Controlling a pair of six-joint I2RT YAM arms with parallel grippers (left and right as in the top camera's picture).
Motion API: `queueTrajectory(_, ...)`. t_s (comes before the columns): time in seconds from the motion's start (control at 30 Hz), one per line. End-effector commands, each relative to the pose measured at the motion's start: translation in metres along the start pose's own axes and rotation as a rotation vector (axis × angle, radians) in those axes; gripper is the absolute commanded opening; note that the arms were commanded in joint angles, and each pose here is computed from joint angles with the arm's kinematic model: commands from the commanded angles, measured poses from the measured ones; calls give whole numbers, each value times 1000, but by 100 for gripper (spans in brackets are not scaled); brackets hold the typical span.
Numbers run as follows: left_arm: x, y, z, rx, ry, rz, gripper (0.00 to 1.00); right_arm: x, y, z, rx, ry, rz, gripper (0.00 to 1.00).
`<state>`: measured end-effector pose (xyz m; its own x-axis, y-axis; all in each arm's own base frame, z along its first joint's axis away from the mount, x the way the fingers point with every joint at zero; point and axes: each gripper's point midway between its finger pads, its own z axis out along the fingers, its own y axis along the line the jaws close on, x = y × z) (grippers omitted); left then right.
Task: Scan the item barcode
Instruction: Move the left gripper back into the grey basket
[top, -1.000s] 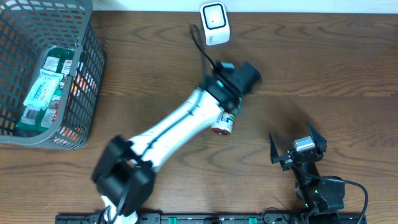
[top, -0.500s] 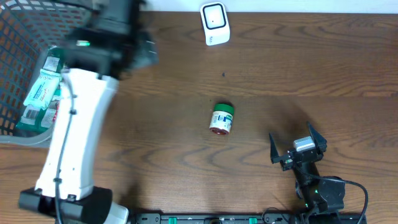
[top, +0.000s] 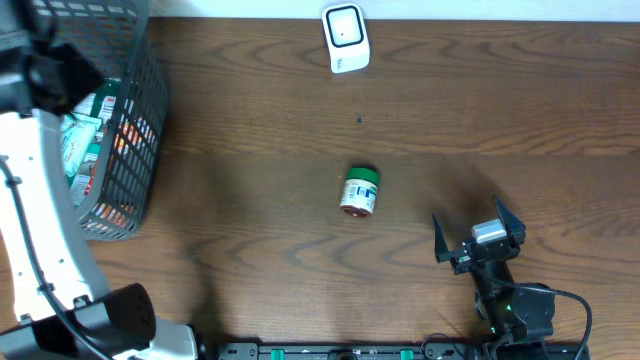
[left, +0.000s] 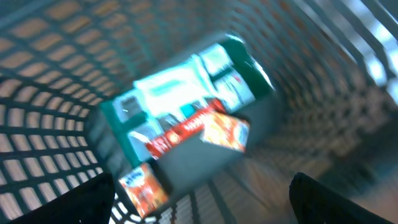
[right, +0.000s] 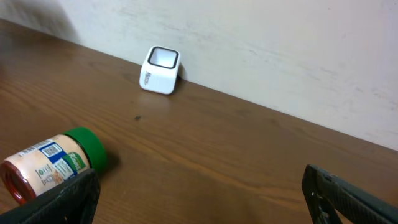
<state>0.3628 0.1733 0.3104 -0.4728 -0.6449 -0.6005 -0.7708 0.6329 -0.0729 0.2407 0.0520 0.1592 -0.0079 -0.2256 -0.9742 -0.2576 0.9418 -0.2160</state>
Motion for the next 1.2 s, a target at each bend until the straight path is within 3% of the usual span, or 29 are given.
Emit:
queueTrajectory(0.0,-13,23,24,-55,3,-106,90,0,3,0,-10,-1,12,99)
queueTrajectory(0.17,-25,39,69,-104,24,-120,89,0,3,0,-10,-1,12,99)
queueTrajectory(0.43,-12,29,161,-128,132,237,83,0,3,0,-10,-1,12,99)
queueTrajectory(0.6,15,39,206,-173,243,273,81,0,3,0,-10,-1,12,99)
queueTrajectory(0.87,32,28,238,-88,307,498,74,0,3,0,-10,-1,12,99)
queueTrajectory(1.17,63,24,268,-19,405,638,72,0,3,0,-10,-1,12,99)
